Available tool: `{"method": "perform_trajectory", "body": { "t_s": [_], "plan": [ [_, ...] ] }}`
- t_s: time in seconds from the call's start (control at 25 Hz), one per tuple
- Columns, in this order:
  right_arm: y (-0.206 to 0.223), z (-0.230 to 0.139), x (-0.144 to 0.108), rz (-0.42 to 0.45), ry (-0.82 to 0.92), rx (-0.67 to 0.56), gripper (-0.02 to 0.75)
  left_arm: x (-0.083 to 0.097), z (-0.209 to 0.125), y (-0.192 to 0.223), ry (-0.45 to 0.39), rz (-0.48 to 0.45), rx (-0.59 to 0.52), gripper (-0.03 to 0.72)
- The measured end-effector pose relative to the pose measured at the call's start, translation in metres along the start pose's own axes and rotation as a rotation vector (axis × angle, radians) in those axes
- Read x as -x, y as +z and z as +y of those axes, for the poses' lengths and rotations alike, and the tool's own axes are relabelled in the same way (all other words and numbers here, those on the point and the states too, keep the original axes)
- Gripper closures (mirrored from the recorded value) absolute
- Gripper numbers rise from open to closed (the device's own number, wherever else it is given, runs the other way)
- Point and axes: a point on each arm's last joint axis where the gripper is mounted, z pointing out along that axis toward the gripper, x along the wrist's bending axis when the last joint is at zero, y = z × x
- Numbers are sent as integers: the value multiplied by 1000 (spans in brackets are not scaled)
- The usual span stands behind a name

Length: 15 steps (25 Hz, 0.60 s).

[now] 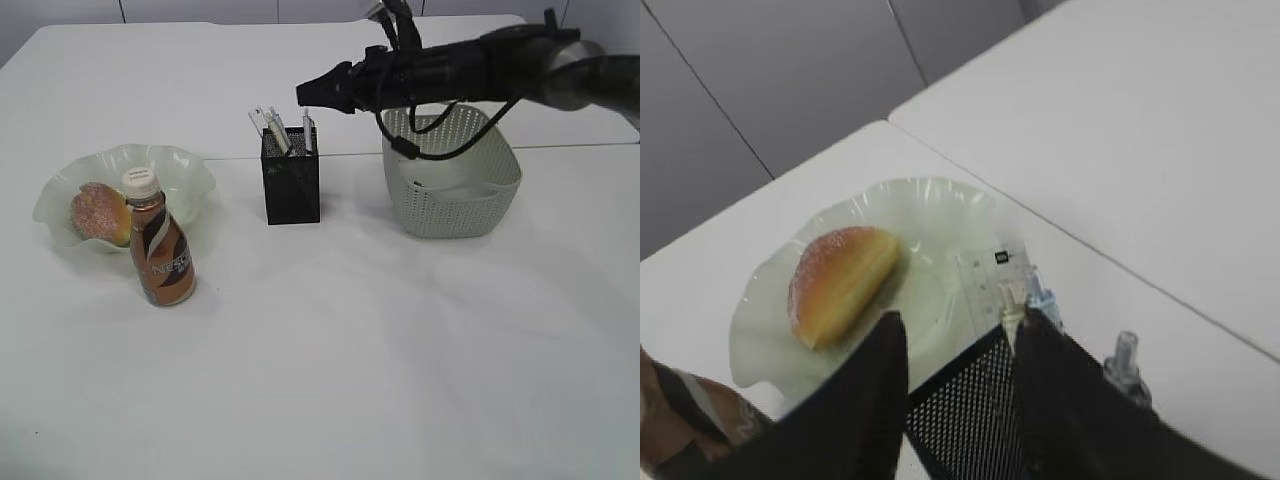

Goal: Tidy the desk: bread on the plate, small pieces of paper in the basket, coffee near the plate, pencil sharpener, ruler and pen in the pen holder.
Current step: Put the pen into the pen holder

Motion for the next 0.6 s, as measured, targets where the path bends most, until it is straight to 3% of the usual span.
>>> {"method": "perform_trajectory", "body": {
  "t_s": [0.4,0.6],
  "plan": [
    [-52,66,-64,-302,318,-350,471,0,0,0,-3,-3,-4,255],
    [-79,82,-87,-424,461,-434,471,0,0,0,-3,-3,-4,255]
  ]
}}
